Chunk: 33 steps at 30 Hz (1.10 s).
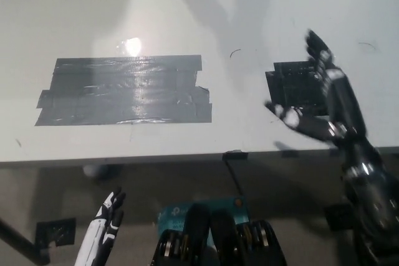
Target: A spray bottle is kept on the black marked spot on the table infront of the robot and the robot extends its right arm to pick it up and hands it to a person
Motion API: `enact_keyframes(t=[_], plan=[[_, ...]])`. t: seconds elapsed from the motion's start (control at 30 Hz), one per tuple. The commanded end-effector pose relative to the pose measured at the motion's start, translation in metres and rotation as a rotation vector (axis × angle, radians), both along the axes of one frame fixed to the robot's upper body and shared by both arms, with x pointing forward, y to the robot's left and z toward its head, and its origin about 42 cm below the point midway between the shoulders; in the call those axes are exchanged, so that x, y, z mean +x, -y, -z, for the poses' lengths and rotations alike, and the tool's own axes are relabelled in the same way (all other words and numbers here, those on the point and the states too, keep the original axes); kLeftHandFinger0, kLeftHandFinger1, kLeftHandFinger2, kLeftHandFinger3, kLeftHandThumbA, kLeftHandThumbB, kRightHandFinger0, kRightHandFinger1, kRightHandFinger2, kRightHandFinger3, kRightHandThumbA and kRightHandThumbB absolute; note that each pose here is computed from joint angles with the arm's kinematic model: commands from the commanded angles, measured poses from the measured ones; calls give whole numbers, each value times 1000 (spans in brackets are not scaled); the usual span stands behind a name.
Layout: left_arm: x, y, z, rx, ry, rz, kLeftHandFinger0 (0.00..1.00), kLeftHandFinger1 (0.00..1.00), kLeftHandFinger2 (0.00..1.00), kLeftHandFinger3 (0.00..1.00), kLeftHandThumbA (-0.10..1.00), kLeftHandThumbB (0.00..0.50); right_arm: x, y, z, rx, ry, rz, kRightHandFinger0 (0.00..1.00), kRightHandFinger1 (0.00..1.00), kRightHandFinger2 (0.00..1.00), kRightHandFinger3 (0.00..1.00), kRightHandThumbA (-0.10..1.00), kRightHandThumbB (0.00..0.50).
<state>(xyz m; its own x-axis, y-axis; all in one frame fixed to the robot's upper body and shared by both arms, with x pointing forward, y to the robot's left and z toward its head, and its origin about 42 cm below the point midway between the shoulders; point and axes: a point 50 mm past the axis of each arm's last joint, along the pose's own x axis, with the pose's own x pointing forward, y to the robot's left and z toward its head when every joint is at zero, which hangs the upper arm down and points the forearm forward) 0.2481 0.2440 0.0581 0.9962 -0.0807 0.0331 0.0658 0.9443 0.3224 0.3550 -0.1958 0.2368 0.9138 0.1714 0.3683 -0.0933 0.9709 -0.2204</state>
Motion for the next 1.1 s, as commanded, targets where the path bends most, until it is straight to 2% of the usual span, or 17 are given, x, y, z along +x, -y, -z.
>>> enact_keyframes(t=[0.0,0.17,0.23,0.3,0.43,0.53,0.7,1.07], plan=[[-18,7,-7,-95,38,30,1000,1000,1000,1000,1000,365,-139,25,-28,-51,178,-164,1000,1000,1000,1000,887,500],[-22,5,-5,-98,52,20,1000,1000,1000,1000,1000,362,-149,31,25,-37,27,-129,1000,1000,1000,1000,915,500],[-22,4,-5,-106,50,14,1000,1000,1000,1000,1000,373,-150,31,48,-41,-33,-106,1000,1000,1000,1000,948,469],[-22,4,-5,-118,50,10,1000,1000,1000,1000,1000,371,-151,31,70,-44,-94,-83,1000,1000,1000,1000,968,474],[-19,4,-4,-123,49,10,1000,1000,1000,1000,1000,371,-146,28,111,-12,-204,-57,1000,1000,1000,1000,995,439],[-19,3,0,-127,50,10,1000,1000,1000,1000,1000,350,-141,26,134,-16,-260,-53,1000,1000,1000,1000,1000,457],[-19,1,0,-126,46,12,1000,1000,1000,1000,1000,359,-137,27,150,-22,-303,-58,1000,1000,1000,1000,1000,488],[-10,1,-1,-122,50,8,1000,1000,1000,1000,1000,353,-126,27,152,-12,-306,-79,1000,1000,1000,1000,1000,479]])
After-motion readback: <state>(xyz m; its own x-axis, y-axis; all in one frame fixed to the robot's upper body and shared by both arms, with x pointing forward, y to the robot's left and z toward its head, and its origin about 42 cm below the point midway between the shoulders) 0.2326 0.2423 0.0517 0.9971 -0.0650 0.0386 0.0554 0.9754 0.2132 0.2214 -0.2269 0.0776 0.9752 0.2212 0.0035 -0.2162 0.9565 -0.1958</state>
